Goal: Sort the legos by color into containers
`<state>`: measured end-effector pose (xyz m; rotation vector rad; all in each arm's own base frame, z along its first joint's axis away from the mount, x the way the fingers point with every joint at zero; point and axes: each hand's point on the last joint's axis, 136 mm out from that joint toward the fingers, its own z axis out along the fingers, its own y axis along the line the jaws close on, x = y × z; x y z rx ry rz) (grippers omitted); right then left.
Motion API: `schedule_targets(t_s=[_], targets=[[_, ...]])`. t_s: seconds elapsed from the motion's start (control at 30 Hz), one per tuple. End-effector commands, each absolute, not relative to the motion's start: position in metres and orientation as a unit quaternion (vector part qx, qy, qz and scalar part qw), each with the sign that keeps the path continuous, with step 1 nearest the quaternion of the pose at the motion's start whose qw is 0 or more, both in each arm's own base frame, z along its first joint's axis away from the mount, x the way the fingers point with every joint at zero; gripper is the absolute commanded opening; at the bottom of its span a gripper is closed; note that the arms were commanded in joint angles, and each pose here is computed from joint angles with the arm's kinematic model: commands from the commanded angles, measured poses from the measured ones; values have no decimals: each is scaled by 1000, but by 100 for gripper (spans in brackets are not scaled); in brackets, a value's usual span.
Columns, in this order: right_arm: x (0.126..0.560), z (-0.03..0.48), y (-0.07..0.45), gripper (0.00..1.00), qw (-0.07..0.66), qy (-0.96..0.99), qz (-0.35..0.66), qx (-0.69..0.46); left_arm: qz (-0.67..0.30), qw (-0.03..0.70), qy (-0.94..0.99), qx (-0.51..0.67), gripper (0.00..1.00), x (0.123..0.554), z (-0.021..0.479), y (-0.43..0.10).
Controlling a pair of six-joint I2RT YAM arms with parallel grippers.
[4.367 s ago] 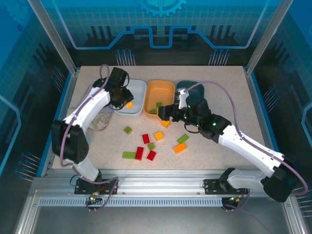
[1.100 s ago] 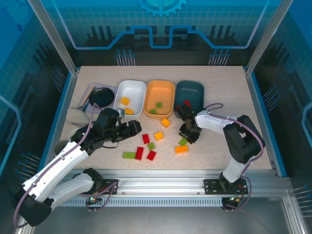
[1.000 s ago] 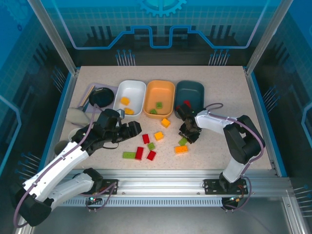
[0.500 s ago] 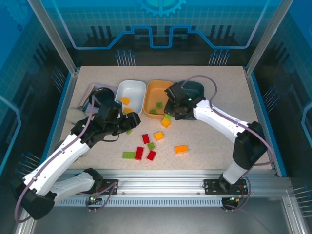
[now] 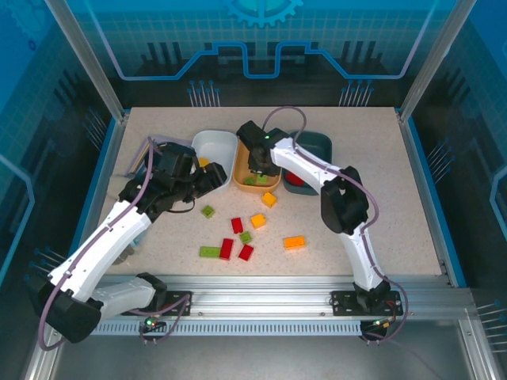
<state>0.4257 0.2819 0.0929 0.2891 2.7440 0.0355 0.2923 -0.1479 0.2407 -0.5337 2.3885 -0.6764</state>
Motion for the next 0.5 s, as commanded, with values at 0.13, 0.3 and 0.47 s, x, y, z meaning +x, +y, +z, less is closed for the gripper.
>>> schedule_targets(t_s=[0.13, 0.3, 0.47], targets=[[432, 61, 268, 35, 144, 979, -17, 144, -273, 307, 891, -195, 77, 293, 251, -150], [437, 54, 272, 45, 131, 979, -16, 156, -271, 294, 895, -199, 77, 285, 242, -148], [440, 78, 280, 63, 148, 976, 4, 160, -270, 282, 900, -192, 78, 279, 234, -148]])
